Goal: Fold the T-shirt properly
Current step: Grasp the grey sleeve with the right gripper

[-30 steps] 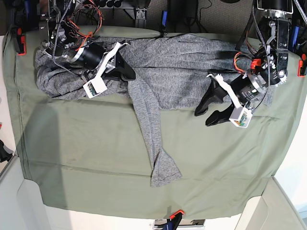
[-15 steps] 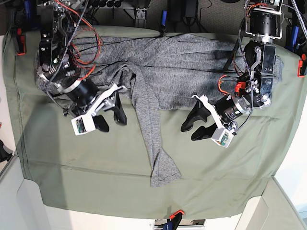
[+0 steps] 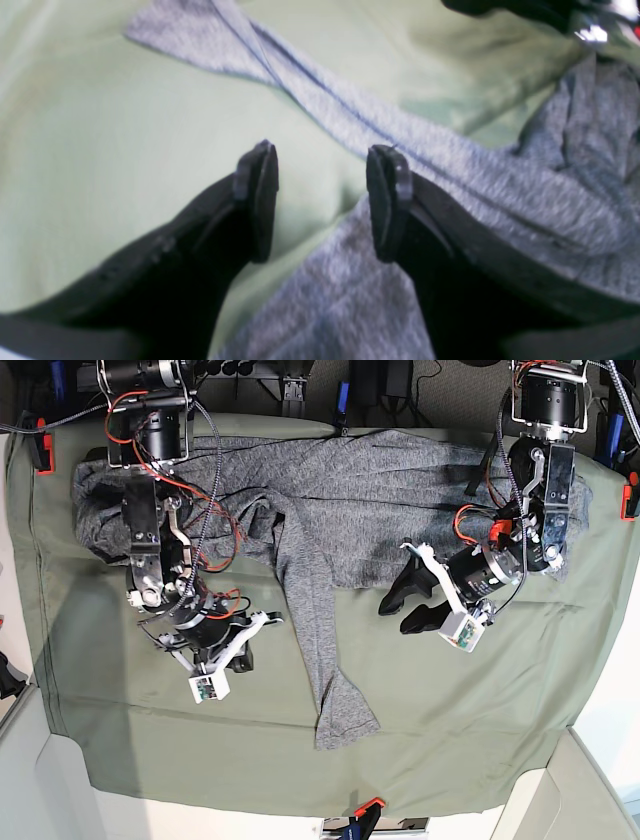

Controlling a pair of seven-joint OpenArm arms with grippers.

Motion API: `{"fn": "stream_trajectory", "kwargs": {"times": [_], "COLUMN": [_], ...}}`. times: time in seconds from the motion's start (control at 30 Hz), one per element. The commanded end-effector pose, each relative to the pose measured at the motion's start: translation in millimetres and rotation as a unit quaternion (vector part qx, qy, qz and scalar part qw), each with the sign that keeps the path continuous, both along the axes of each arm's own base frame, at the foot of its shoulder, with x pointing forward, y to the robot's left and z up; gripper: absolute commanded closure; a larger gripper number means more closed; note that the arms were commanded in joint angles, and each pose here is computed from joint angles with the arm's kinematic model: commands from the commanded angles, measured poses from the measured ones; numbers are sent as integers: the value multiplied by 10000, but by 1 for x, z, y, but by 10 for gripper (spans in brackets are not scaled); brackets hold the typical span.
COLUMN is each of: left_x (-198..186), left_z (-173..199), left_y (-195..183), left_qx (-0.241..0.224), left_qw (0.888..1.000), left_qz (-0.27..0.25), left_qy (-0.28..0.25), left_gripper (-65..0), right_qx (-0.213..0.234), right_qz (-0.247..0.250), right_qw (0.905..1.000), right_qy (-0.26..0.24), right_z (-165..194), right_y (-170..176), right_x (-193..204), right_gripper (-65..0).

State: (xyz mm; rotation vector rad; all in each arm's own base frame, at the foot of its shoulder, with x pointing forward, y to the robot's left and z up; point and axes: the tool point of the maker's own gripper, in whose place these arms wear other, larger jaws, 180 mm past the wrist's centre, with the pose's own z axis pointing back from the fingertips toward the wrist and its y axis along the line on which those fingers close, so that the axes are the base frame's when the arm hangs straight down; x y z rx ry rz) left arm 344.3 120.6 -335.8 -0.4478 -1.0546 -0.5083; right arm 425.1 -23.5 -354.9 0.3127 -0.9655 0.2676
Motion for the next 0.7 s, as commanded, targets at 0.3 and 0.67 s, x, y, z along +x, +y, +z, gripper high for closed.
{"fn": "stream_trajectory", "kwargs": {"times": [0.3, 0.67], "left_x": [7, -6], "left_z": [30, 34], "left_y": [56, 87], "left_qx": [-431, -894], "left_qw": [9959, 9892], "left_qz": [759, 1159], "left_qy": [-227, 27], "left_gripper": [-287, -287], "right_qx": [115, -85], "right_qz": [156, 26], "right_qw": [9993, 9992], "right_qy": [310, 389], "right_z": [-16, -24], "right_y": [43, 35], "right_x": [18, 16], "right_gripper": [0, 0]}}
